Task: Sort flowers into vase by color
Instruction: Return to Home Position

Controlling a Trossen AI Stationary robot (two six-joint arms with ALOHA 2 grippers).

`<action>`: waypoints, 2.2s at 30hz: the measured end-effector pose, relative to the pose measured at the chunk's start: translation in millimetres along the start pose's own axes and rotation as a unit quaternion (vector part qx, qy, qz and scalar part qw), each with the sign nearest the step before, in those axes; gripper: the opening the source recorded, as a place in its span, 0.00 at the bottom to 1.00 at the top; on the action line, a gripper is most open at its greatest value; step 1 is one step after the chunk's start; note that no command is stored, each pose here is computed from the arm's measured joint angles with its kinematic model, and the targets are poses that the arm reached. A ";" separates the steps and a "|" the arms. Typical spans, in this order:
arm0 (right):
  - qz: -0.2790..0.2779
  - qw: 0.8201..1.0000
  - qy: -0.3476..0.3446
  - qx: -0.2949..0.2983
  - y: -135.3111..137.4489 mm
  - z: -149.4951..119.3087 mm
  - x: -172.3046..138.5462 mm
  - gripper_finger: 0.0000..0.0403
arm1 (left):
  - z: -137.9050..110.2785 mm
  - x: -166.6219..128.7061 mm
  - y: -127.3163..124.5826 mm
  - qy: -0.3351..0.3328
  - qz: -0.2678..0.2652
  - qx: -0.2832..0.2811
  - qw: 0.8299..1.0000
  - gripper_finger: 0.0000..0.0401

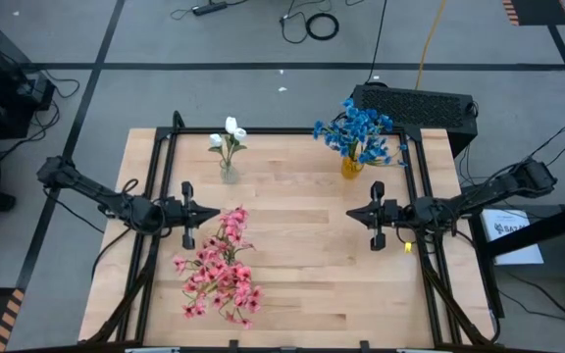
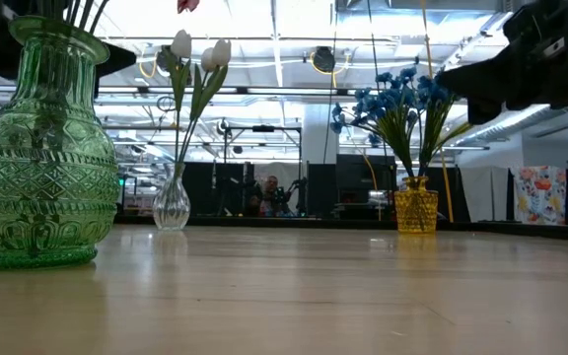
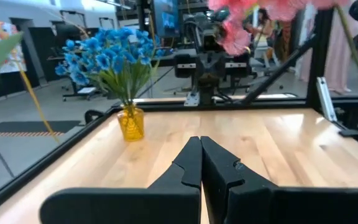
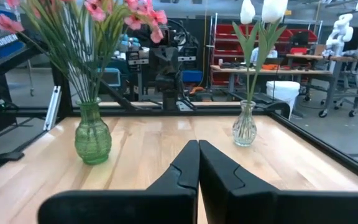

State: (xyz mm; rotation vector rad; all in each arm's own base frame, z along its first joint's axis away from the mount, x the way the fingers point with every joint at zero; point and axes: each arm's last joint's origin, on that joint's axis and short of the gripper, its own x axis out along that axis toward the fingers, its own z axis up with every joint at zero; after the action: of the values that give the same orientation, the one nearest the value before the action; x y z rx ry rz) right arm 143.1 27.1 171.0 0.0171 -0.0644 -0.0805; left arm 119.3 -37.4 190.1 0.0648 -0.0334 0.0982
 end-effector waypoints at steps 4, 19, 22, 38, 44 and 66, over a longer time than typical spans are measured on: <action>-0.004 1.000 0.016 -0.010 -4.2 -4.4 3.3 0.00 | -3.7 -1.9 -0.1 -0.009 -0.015 -0.003 1.000 0.00; 0.019 0.999 0.050 0.003 -8.0 -13.0 3.6 0.00 | -16.9 -7.9 1.9 -0.007 -0.020 0.002 1.000 0.00; 0.021 0.998 0.051 0.003 -8.0 -12.6 2.9 0.00 | -15.1 -9.0 2.7 -0.015 -0.019 0.010 1.000 0.00; 0.036 0.998 0.052 0.020 -11.6 -4.5 -16.0 0.00 | -17.3 -22.0 10.8 -0.011 -0.004 0.007 1.000 0.00; 0.047 0.998 0.036 0.025 -12.9 0.1 -23.3 0.00 | -17.7 -25.3 12.4 -0.014 -0.007 0.006 1.000 0.00; 0.075 0.997 0.012 0.032 -17.2 3.9 -46.0 0.00 | -18.3 -27.3 13.7 -0.016 -0.009 0.018 1.000 0.00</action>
State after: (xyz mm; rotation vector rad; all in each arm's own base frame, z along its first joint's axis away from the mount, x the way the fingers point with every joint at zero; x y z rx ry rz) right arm 95.7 13.6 171.6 0.0773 -0.0433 0.0715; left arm 91.3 -25.3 171.7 0.1024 -0.0638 0.0802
